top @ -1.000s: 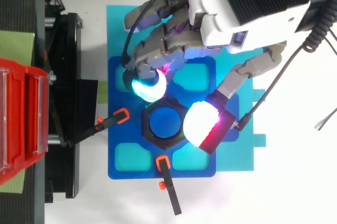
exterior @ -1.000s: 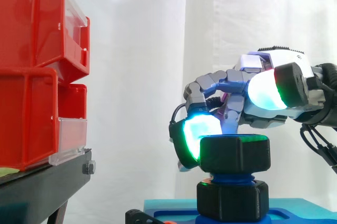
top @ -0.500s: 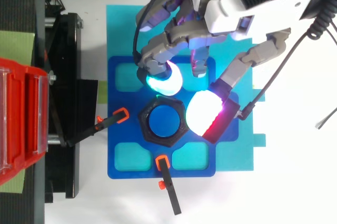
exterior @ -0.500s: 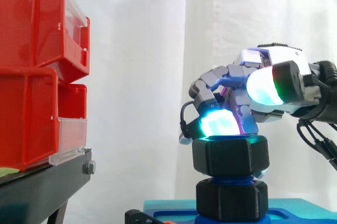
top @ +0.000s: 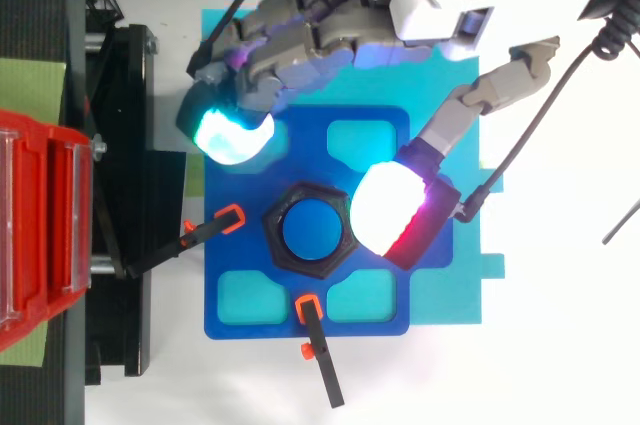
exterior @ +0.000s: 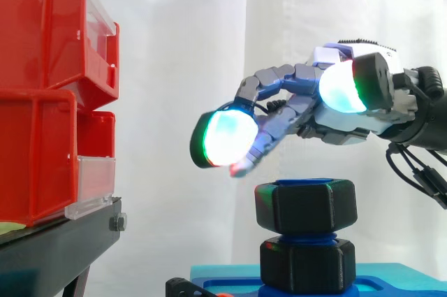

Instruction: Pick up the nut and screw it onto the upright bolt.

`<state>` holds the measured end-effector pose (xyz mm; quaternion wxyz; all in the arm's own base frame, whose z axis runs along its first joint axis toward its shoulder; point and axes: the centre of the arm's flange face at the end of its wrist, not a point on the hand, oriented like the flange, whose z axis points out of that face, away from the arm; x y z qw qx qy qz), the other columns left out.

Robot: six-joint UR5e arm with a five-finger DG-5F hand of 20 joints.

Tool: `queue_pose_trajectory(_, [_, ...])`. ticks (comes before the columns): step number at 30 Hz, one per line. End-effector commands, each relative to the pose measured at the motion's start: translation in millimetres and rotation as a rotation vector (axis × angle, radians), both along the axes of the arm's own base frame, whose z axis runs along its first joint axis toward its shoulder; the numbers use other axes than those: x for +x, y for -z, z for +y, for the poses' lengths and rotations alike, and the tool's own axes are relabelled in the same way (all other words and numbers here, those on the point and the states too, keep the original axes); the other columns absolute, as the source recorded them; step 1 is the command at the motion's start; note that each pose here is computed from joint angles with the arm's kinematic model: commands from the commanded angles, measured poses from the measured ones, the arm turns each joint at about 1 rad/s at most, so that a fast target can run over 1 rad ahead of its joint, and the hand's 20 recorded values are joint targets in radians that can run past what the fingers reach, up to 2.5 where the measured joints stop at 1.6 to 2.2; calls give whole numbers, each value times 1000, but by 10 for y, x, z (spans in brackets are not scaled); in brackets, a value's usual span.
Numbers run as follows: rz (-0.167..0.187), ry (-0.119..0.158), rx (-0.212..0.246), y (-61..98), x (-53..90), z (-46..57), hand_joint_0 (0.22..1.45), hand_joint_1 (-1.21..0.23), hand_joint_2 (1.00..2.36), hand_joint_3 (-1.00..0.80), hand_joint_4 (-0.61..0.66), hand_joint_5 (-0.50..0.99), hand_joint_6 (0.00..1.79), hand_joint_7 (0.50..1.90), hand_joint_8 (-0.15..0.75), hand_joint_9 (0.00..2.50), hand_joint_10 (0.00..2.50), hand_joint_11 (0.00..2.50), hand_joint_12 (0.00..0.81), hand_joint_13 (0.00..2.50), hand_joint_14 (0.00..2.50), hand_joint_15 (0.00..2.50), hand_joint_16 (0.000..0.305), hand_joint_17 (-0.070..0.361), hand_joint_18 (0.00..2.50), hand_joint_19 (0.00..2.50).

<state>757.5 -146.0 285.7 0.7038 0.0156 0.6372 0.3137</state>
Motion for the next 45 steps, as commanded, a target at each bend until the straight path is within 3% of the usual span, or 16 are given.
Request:
queue_pose_trajectory(1, [-22, -9, -1, -21, 24, 34, 472, -272, 1000, -500, 100, -200, 501, 599, 176, 531, 0, 0, 233, 329, 0, 0, 24, 54, 0, 0])
queue_pose_trajectory(5, [-35, -16, -3, -19, 51, 112, 457, -221, 1000, -500, 61, -224, 500, 557, 155, 290, 0, 0, 267, 139, 0, 0, 31, 70, 0, 0])
queue_pose_trajectory(11, [-21, -23, 6, 84, 102, 262, 450, -195, 1000, -500, 48, -231, 500, 552, 155, 227, 0, 0, 276, 87, 0, 0, 33, 75, 0, 0])
queue_pose_trajectory(12, [-13, -25, 14, 90, 120, 366, 449, -192, 1000, -500, 47, -231, 500, 550, 156, 224, 0, 0, 277, 83, 0, 0, 34, 76, 0, 0])
queue_pose_trajectory(22, [36, -21, 23, 202, 141, 560, 449, -185, 1000, -500, 50, -231, 500, 557, 156, 216, 0, 0, 279, 87, 0, 0, 34, 77, 0, 0])
queue_pose_trajectory(34, [68, -22, 21, 249, 99, 540, 453, -185, 1000, -500, 113, -198, 502, 738, 190, 259, 0, 0, 281, 116, 0, 0, 33, 75, 0, 0])
queue_pose_trajectory(39, [95, -16, 20, 423, 26, 515, 458, -192, 1000, -500, 126, -189, 502, 761, 192, 262, 0, 0, 278, 130, 0, 0, 32, 73, 0, 0])
queue_pose_trajectory(45, [76, -19, 22, 415, 29, 506, 461, -201, 1000, -500, 133, -184, 502, 776, 197, 278, 0, 0, 277, 152, 0, 0, 32, 72, 0, 0])
